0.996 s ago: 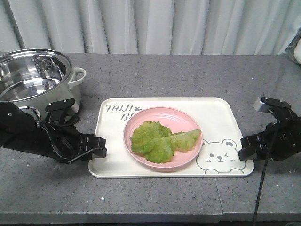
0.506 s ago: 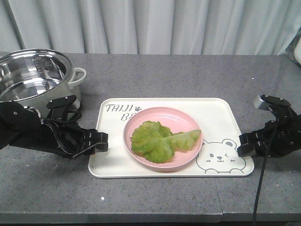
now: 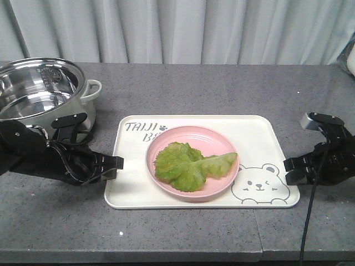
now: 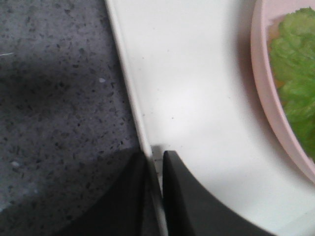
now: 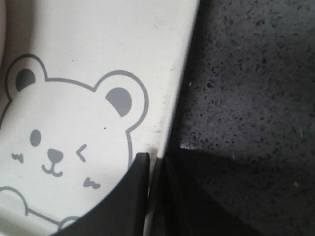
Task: Transfer vegetables to tray and serve
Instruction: 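Close both grippers on the tray edges and lift the tray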
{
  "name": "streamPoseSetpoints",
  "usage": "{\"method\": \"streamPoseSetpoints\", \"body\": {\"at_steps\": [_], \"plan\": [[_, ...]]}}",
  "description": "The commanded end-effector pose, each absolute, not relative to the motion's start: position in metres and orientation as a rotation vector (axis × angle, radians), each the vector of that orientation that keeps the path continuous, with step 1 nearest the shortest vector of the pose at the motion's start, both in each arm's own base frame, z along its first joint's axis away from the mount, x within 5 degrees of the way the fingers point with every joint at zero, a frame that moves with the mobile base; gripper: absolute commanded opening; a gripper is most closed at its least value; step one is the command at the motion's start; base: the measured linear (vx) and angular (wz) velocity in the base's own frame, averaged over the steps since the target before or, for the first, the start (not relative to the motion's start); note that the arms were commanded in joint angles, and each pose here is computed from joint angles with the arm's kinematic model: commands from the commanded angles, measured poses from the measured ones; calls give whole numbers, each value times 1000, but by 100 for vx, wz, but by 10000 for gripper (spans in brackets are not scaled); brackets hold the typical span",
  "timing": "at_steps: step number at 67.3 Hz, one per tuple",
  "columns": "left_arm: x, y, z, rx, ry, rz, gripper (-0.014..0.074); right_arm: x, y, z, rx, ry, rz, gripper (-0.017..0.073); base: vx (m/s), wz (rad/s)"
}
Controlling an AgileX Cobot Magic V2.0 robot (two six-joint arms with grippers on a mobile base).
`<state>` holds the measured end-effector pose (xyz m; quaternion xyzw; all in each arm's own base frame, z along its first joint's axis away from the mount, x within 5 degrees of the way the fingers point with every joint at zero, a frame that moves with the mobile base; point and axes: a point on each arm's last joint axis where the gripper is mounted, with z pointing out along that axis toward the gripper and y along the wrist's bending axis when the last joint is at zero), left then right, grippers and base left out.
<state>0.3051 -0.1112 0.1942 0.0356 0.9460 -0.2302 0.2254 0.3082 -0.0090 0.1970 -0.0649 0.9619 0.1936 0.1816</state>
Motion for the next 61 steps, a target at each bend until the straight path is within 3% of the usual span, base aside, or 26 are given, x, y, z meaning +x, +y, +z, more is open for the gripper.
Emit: {"method": "streamPoseSetpoints", "body": {"at_steps": [1, 25, 61], "plan": [[301, -116, 198, 126, 2625, -671, 9, 308, -7, 209, -214, 2682, 571, -13, 0, 0], [292, -116, 208, 187, 2635, -695, -7, 298, -3, 234, -238, 2622, 575, -6, 0, 0], [253, -107, 286, 316, 2414, -692, -7, 260, 8, 296, -299, 2471, 579, -6, 0, 0]]}}
